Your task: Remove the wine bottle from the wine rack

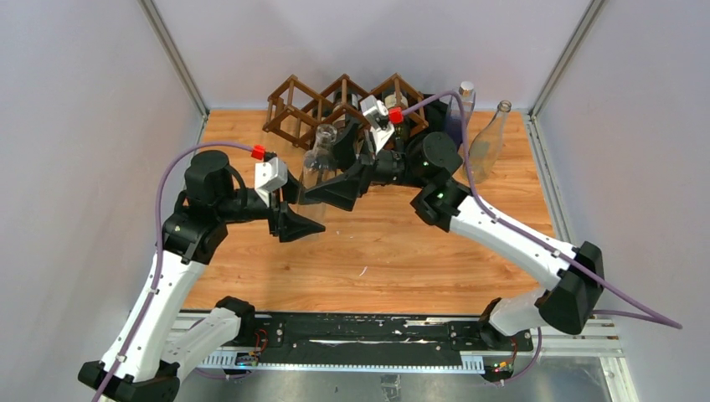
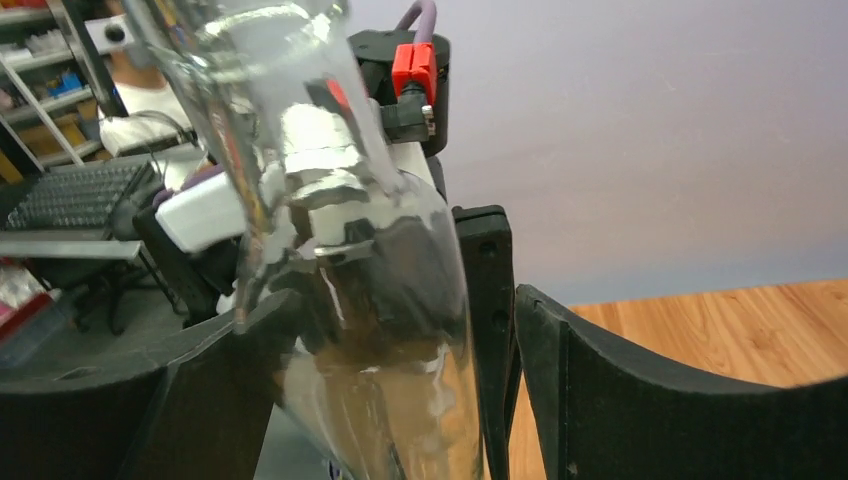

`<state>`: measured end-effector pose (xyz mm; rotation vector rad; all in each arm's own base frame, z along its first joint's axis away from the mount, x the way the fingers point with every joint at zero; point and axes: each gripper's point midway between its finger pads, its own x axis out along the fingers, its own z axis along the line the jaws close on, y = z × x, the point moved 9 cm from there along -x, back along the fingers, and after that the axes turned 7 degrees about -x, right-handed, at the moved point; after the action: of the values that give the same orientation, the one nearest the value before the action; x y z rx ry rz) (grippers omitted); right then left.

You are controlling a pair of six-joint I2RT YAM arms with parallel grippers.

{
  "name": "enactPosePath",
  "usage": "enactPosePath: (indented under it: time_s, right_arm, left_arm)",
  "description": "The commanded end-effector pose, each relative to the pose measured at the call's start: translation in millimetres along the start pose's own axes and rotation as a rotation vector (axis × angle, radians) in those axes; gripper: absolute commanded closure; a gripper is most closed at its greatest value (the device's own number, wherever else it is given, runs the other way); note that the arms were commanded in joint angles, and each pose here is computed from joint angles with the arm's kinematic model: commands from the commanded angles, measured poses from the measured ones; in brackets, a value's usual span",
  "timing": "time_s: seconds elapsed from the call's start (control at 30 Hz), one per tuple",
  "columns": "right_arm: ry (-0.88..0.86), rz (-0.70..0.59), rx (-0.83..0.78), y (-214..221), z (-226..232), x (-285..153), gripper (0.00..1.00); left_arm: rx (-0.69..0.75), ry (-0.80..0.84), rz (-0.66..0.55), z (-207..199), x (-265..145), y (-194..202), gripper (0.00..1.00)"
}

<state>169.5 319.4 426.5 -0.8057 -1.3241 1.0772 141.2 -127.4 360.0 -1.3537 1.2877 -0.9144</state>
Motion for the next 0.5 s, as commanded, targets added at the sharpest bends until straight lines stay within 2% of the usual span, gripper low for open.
enactPosePath:
  time_s: [0.0,0.3,0.47]
  right_arm:
    - [-0.023,0.140,-0.117,-10,11,-15,0.15]
    - [-0.060,0.130,-0.232,-30,11,-8,0.14]
    - [-0.106,0.160,-0.230,-31,9,-2,0.19]
  left_arm:
    - [0.111,0.012,0.018,-4,-4,-4,1.00]
    - [0.102,0.015,0.028,-3,-4,-1,1.00]
    - [0.112,0.017,0.047,-5,-5,1,1.00]
